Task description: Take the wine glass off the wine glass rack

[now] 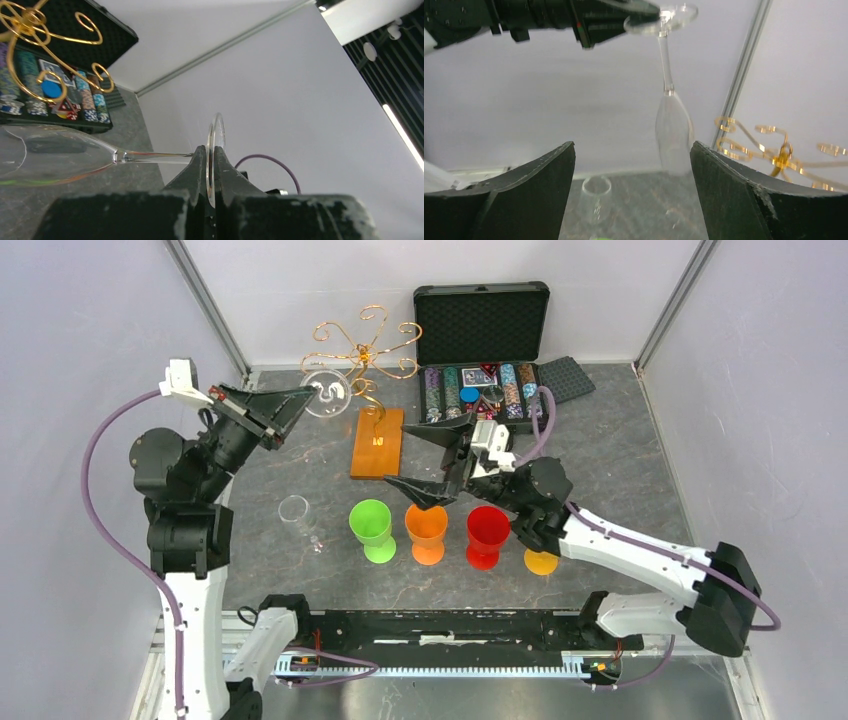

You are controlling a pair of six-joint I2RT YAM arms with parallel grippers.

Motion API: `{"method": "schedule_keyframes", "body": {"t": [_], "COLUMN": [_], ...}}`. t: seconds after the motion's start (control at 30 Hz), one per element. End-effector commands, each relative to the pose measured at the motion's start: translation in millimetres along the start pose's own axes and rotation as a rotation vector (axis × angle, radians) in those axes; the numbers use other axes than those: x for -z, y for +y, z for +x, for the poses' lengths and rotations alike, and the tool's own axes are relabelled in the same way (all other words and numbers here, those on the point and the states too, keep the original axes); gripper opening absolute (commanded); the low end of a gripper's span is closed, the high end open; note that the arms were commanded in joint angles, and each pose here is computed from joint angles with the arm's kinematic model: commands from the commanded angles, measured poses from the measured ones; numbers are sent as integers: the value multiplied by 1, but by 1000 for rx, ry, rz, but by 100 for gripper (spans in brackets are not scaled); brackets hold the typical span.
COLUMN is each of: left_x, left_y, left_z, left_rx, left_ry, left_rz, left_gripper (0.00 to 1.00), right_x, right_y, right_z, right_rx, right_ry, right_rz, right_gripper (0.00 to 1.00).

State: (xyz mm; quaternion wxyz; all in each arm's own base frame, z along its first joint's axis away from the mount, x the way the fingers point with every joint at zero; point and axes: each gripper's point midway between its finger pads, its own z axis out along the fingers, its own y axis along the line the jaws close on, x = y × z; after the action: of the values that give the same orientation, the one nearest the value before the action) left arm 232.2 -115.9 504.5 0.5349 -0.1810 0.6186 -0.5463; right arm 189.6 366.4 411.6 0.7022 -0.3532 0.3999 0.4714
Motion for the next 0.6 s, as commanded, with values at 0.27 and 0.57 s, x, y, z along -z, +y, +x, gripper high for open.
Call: {"method": "schedule_keyframes", "body": {"t": [0.27, 0.57], "left_x": [11, 16], "left_y": [-34, -44], "left_z": [38, 43], "left_rx": [70, 73], "left_ry": [154, 176], "left_rz": [190, 228], "left_gripper": [2, 2], "right_x": [-67, -91], "right_y": [-13, -15], "right_z": [-61, -29], "right_rx": [232, 221], "right_ry": [-267, -150], "right_rz": [51, 50], "right_gripper": [87, 66]}}
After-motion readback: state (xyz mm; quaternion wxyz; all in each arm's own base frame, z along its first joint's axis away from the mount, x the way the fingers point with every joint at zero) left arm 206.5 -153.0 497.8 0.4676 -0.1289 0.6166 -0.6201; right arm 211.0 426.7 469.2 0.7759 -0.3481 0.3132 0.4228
